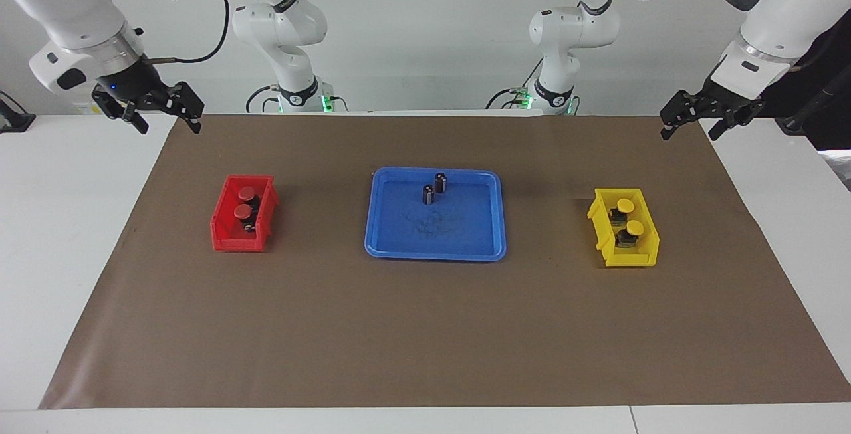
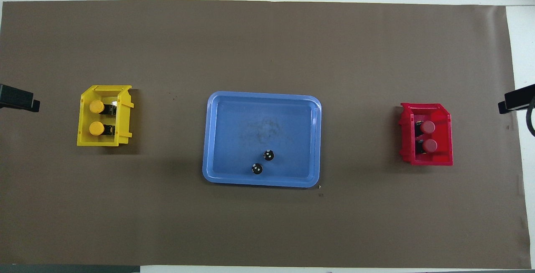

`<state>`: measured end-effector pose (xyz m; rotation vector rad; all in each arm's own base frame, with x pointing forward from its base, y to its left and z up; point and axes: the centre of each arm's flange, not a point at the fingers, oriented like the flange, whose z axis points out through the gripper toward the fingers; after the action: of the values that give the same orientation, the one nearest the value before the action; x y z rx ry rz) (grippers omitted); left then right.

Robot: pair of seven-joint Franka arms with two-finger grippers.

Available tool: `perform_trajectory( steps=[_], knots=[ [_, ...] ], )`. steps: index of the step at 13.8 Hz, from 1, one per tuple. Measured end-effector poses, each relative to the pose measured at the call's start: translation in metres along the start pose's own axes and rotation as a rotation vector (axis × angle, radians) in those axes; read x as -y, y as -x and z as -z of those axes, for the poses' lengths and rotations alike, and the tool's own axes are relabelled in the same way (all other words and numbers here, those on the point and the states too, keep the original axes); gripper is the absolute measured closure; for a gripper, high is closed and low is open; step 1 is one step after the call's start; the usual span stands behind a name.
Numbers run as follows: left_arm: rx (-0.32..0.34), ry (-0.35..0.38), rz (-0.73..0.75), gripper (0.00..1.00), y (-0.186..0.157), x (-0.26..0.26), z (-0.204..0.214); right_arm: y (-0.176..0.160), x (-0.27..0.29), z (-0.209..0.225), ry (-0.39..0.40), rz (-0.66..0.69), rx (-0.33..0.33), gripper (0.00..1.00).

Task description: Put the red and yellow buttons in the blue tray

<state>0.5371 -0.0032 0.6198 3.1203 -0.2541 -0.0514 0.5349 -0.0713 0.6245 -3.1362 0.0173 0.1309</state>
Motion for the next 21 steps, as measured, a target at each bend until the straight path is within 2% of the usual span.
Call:
perform_trajectory(
  steps=[5, 8, 11, 12, 15, 16, 17, 19, 21],
  knots=[
    [-0.001, 0.001, -0.066, 0.00, 0.002, 0.004, 0.001, 0.000, 0.000, 0.000, 0.000, 0.001, 0.000, 0.00],
    [0.002, 0.001, -0.066, 0.00, 0.002, 0.004, 0.000, -0.001, 0.000, 0.000, 0.001, 0.005, -0.008, 0.14],
    [0.005, 0.002, -0.068, 0.00, 0.002, 0.003, -0.001, -0.013, 0.000, -0.016, 0.007, 0.008, -0.057, 0.19],
    [0.008, 0.002, -0.076, 0.00, 0.002, -0.001, -0.001, -0.018, 0.000, -0.032, 0.008, 0.009, -0.068, 0.24],
    [0.016, 0.001, -0.106, 0.00, 0.000, -0.018, -0.002, -0.038, 0.001, -0.096, 0.002, 0.009, -0.083, 0.28],
    [0.016, 0.001, -0.106, 0.00, 0.000, -0.019, -0.002, -0.043, 0.001, -0.121, -0.001, 0.008, -0.083, 0.34],
    [0.016, 0.001, -0.101, 0.00, 0.000, -0.018, -0.002, -0.046, 0.001, -0.145, -0.001, 0.008, -0.080, 0.34],
    [0.016, 0.002, -0.089, 0.00, 0.001, -0.012, -0.002, -0.045, 0.002, -0.190, -0.001, 0.007, -0.074, 0.37],
    [0.016, 0.003, -0.076, 0.00, 0.002, -0.005, -0.001, -0.039, 0.003, -0.217, -0.002, 0.007, -0.064, 0.39]
  ],
)
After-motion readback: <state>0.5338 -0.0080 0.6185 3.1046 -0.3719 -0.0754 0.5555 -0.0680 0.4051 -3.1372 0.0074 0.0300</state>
